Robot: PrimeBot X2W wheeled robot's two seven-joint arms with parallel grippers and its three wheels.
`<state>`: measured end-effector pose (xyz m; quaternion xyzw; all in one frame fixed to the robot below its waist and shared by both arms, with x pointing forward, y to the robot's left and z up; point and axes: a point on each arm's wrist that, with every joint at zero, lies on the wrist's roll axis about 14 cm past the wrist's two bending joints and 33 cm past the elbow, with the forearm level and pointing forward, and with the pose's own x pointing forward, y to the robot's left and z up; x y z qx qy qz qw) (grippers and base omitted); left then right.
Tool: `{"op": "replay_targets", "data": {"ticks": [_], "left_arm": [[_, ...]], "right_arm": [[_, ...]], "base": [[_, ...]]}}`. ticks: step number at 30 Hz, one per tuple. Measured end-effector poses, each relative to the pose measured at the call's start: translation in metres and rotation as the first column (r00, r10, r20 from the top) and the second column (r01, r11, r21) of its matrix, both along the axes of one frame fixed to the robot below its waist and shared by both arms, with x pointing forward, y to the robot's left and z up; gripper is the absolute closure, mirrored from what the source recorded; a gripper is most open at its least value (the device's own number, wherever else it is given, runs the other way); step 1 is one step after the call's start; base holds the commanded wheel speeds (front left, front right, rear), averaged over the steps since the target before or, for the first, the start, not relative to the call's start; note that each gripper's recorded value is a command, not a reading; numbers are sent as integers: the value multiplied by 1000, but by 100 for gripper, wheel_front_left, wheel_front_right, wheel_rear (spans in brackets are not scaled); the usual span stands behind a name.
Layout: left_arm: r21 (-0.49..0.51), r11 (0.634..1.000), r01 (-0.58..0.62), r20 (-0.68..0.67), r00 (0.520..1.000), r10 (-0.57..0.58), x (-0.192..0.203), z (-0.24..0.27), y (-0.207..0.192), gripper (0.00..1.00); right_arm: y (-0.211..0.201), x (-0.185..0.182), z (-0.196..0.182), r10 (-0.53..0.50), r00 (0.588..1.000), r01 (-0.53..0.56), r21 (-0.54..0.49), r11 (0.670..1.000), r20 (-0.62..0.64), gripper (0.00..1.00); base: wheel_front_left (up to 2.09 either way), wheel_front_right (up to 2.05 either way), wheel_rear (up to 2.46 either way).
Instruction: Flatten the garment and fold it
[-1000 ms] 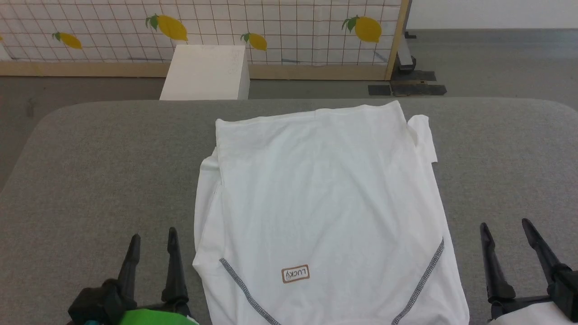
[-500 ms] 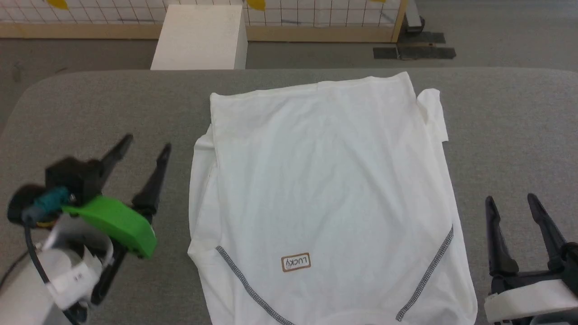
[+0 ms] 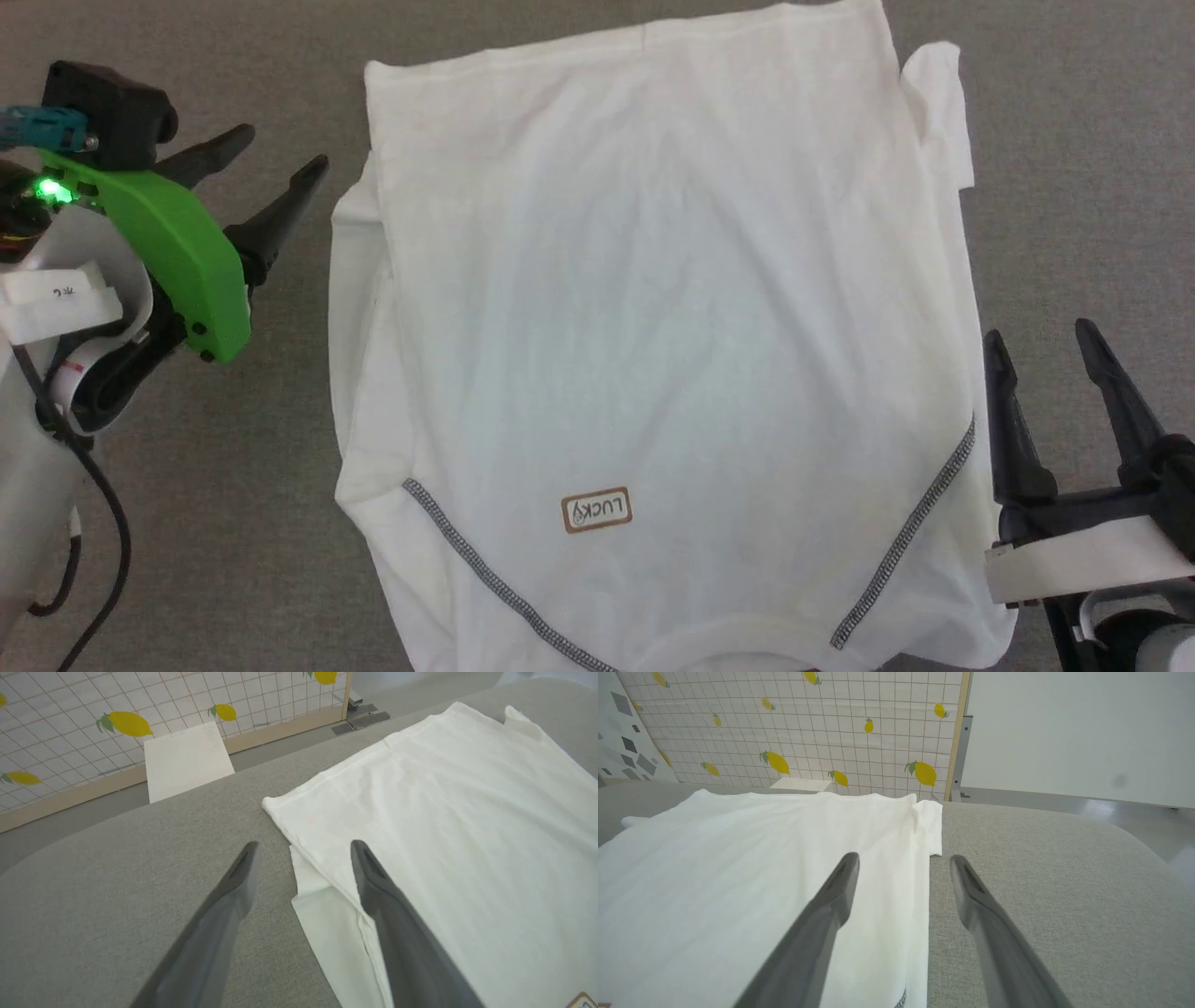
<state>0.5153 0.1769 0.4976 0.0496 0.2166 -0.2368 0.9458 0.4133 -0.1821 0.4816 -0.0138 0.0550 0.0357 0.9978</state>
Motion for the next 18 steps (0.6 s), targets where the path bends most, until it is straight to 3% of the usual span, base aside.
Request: {"op": "replay_targets", "data": {"ticks": [9,18], "left_arm": [[55,996,64,-209,977,-51,10,-81,-7,0],[88,993,78,-289,956,-50,14,-117,-3,0]], "right_arm": [[-11,12,-39,-31,995,29,-21,999,-95,0],[-14,17,-54,-38,991,33,-42,999,-130,0]], "base": [[0,0,0],[0,0,0]]}}
